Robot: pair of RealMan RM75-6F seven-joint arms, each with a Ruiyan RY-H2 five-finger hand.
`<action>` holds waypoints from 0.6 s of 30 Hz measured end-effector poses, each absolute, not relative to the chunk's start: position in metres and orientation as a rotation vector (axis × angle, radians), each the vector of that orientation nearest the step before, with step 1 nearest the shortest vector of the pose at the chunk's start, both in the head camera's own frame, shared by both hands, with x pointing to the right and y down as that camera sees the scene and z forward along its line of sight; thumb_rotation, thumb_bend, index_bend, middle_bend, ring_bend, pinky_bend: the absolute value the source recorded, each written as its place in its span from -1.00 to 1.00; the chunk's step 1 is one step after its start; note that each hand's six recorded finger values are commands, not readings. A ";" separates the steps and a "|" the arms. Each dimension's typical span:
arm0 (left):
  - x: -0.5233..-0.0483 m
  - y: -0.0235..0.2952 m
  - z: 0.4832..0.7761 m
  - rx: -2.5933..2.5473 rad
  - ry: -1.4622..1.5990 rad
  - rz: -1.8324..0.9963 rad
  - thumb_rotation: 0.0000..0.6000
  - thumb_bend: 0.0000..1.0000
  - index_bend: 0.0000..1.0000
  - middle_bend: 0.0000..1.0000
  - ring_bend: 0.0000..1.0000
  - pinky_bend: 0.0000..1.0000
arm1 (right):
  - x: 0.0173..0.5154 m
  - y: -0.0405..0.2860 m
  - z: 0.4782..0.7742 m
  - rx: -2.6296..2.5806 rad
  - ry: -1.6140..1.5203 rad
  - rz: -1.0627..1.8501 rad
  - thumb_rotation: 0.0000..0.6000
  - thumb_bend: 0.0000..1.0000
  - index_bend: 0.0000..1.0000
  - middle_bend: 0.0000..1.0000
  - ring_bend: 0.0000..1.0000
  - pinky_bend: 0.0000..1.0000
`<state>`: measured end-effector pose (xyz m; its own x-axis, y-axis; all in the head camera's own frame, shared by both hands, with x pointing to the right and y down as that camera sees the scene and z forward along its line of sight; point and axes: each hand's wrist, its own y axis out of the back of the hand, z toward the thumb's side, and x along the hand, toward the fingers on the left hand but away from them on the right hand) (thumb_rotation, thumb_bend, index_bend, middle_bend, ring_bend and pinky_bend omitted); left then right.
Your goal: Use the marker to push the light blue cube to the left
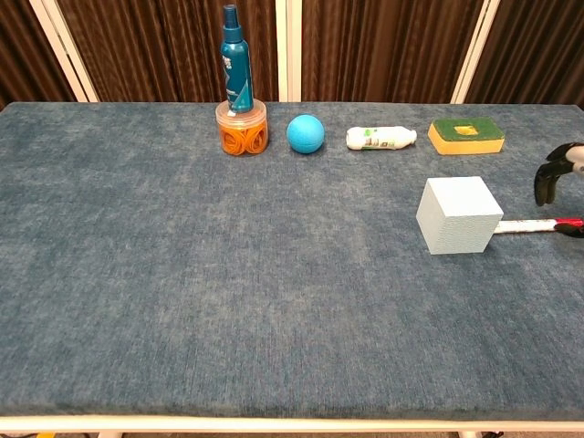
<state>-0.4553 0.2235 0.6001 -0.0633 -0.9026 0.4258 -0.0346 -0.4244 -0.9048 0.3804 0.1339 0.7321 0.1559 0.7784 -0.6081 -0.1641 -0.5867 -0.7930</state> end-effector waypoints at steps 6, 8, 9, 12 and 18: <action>-0.456 0.223 0.601 -1.513 1.036 -1.574 1.00 -0.72 -0.57 -0.69 -0.81 -0.74 | 0.375 0.137 0.742 -1.653 -0.566 1.545 1.00 -0.64 -0.07 -0.13 -0.76 -0.58; -0.456 0.224 0.602 -1.514 1.038 -1.574 1.00 -0.72 -0.57 -0.69 -0.81 -0.74 | 0.375 0.137 0.745 -1.654 -0.564 1.552 1.00 -0.63 -0.07 -0.12 -0.76 -0.58; -0.456 0.224 0.602 -1.514 1.039 -1.575 1.00 -0.72 -0.57 -0.69 -0.81 -0.74 | 0.375 0.137 0.746 -1.654 -0.564 1.554 1.00 -0.62 -0.07 -0.12 -0.76 -0.58; -0.457 0.224 0.602 -1.515 1.041 -1.576 1.00 -0.72 -0.57 -0.69 -0.81 -0.74 | 0.374 0.136 0.750 -1.655 -0.560 1.563 1.00 -0.58 -0.06 -0.10 -0.75 -0.58; -0.459 0.225 0.602 -1.513 1.048 -1.577 1.00 -0.72 -0.57 -0.69 -0.81 -0.74 | 0.371 0.134 0.754 -1.660 -0.566 1.563 1.00 -0.48 -0.01 -0.04 -0.71 -0.58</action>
<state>-0.4588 0.2246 0.6020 -0.0698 -0.9013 0.4276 -0.0448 -0.4253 -0.9039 0.3715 0.1340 0.7540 0.1480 0.7637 -0.6284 -0.1840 -0.6031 -0.7762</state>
